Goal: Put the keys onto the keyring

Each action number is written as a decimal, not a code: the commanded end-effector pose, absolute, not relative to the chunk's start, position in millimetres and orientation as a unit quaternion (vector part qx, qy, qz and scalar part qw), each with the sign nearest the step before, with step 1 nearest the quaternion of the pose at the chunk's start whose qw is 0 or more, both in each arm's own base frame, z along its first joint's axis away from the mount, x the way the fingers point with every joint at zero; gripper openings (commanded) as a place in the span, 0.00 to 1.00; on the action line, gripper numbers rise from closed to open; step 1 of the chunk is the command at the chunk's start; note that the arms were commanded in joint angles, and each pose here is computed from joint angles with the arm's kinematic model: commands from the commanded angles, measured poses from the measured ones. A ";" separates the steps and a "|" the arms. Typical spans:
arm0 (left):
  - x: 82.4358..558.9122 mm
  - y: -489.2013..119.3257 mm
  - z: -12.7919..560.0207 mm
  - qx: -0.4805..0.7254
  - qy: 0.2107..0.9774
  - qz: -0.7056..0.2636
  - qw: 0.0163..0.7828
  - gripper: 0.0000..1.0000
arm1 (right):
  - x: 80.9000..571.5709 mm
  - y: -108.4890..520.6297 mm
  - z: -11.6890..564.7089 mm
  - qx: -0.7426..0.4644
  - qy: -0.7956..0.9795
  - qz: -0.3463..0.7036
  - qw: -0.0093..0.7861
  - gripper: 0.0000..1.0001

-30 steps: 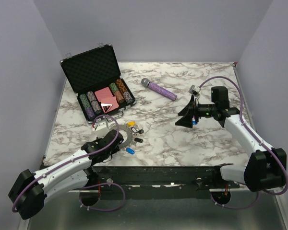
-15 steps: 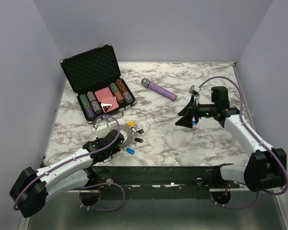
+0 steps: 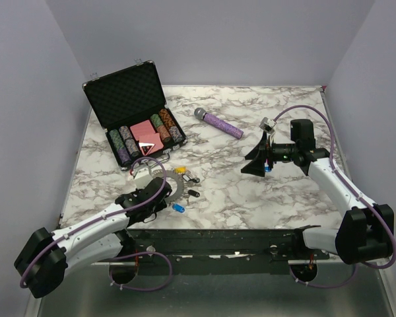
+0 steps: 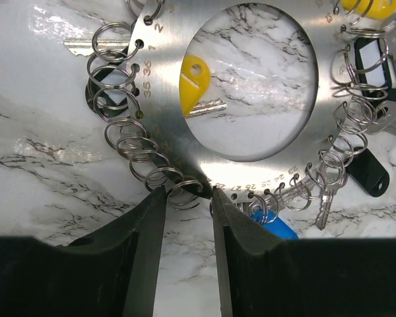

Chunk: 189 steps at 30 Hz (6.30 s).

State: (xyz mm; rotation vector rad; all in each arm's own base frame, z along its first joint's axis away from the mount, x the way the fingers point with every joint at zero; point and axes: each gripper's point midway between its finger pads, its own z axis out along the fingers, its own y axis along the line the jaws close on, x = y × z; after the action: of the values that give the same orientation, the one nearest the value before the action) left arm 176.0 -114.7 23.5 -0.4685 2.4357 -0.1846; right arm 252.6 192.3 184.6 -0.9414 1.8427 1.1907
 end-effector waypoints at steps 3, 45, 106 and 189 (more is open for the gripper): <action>179.0 -130.2 28.3 -0.176 0.921 -0.119 0.325 0.40 | 248.8 193.0 189.8 -0.373 0.709 0.472 0.369 0.87; 181.0 -124.8 38.6 -0.170 0.915 -0.119 0.345 0.40 | 248.0 193.2 190.2 -0.374 0.708 0.474 0.367 0.87; 186.9 -131.3 34.9 -0.148 0.921 -0.132 0.336 0.35 | 247.8 193.3 190.0 -0.373 0.709 0.475 0.365 0.87; 175.9 -132.8 35.0 -0.182 0.907 -0.179 0.334 0.00 | 246.7 193.7 189.9 -0.375 0.708 0.476 0.363 0.87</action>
State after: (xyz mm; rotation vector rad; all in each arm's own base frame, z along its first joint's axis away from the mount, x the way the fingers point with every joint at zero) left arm 175.2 -128.9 24.1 -0.4899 2.3831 -0.4248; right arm 249.1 192.3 183.4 -0.9514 1.8441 1.2015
